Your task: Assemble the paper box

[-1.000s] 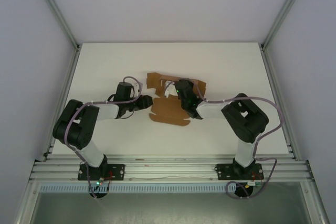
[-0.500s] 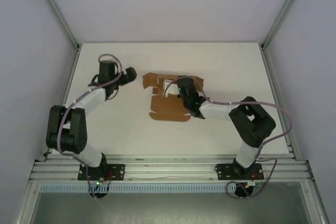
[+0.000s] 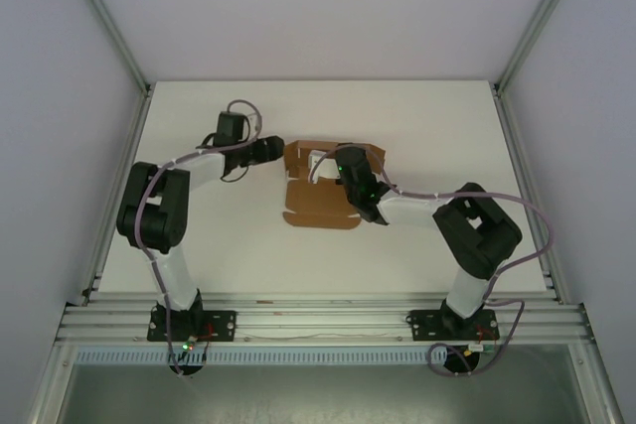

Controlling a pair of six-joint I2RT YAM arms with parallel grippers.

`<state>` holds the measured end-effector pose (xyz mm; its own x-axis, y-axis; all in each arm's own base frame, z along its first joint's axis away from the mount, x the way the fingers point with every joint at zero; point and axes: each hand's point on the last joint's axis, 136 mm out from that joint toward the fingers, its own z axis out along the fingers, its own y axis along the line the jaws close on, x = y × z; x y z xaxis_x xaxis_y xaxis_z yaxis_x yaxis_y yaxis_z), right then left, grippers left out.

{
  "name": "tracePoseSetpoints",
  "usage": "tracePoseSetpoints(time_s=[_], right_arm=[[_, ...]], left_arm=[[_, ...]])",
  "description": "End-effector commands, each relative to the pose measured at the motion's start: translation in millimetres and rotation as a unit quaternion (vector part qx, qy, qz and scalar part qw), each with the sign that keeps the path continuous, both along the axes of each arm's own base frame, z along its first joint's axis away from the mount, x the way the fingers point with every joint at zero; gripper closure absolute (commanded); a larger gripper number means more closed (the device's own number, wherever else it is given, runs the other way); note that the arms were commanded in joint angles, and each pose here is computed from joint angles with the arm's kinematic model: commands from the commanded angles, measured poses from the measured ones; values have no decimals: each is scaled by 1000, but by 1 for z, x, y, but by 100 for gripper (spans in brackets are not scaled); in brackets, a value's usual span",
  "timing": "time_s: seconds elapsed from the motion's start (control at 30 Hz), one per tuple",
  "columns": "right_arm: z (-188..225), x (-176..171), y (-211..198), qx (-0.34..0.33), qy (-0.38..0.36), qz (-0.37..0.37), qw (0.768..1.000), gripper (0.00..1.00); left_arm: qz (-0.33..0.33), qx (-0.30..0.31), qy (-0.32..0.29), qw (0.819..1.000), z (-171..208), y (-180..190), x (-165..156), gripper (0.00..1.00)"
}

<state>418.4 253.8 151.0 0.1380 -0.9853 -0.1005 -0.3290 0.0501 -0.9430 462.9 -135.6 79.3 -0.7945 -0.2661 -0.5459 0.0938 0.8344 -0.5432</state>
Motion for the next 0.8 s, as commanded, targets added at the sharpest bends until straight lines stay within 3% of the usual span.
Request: tracePoseSetpoints(time_s=[0.0,0.37,0.57,0.77], right_arm=[[5,4,0,0,-5,-11,1000,100],[-2,0,-6,-32,-3,-12,999,100],[-3,-1,-7,-37,-9,-9,999,100],[-6,-1,-2,-29,1,-4,1000,100]], left_arm=[[-42,-9,-61,997,21,-14,-7,36],[-53,12,-144,988,26,-24,-29,37],[-99,16,-199,975,31,-43,-37,36],[-150,13,-214,965,30,-72,-41,39]])
